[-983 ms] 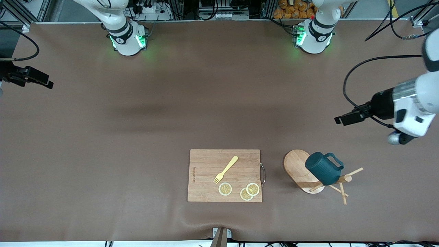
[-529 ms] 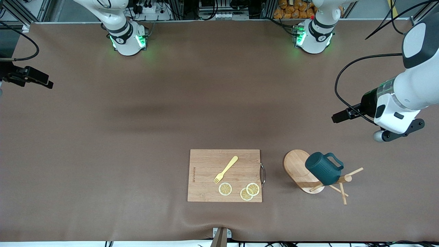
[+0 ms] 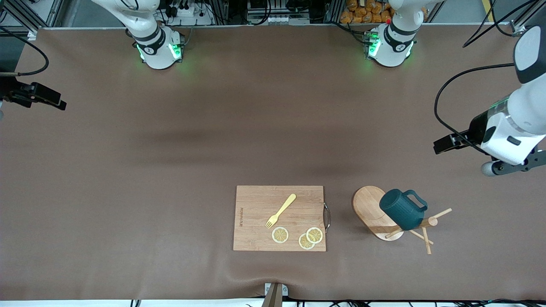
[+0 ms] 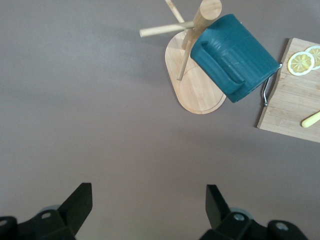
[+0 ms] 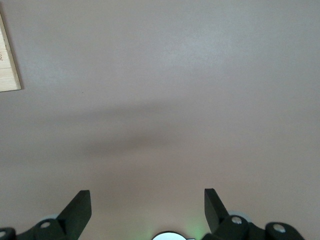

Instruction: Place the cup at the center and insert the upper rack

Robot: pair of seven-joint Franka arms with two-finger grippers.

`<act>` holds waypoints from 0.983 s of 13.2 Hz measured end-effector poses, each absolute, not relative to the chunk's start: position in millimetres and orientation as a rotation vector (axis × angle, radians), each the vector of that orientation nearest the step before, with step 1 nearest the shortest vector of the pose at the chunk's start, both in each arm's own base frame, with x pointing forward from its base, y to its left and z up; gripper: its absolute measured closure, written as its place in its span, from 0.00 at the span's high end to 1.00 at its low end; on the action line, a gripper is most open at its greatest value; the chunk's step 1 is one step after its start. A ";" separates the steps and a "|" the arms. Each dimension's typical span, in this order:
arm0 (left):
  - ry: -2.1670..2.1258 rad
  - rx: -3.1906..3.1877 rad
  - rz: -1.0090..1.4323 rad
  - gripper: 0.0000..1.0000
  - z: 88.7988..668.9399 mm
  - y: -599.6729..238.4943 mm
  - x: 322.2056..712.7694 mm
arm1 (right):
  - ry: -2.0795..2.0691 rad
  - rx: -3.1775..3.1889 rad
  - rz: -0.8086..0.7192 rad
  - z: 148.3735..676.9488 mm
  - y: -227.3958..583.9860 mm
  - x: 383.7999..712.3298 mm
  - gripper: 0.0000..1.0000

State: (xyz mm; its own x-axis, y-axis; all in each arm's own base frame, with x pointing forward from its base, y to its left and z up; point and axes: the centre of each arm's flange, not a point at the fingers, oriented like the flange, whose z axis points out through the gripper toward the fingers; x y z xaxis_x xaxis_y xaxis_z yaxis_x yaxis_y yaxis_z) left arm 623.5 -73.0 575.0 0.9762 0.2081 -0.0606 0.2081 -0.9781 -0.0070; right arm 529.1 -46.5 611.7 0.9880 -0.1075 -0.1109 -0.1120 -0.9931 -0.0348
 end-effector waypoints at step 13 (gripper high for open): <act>-0.490 -3.043 -0.100 1.00 647.8 -19.9 576.8 | 0.185 -3.090 0.174 610.6 -51.6 528.5 1.00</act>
State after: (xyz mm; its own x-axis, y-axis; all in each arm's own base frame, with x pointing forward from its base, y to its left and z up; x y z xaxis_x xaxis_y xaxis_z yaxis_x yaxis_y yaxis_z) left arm 576.8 -19.9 647.8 0.9475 0.3113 0.0734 0.3151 -0.9479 -0.0466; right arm 528.5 -51.6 610.6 0.9867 -0.1163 -0.1140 -0.1210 -0.9920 -0.0349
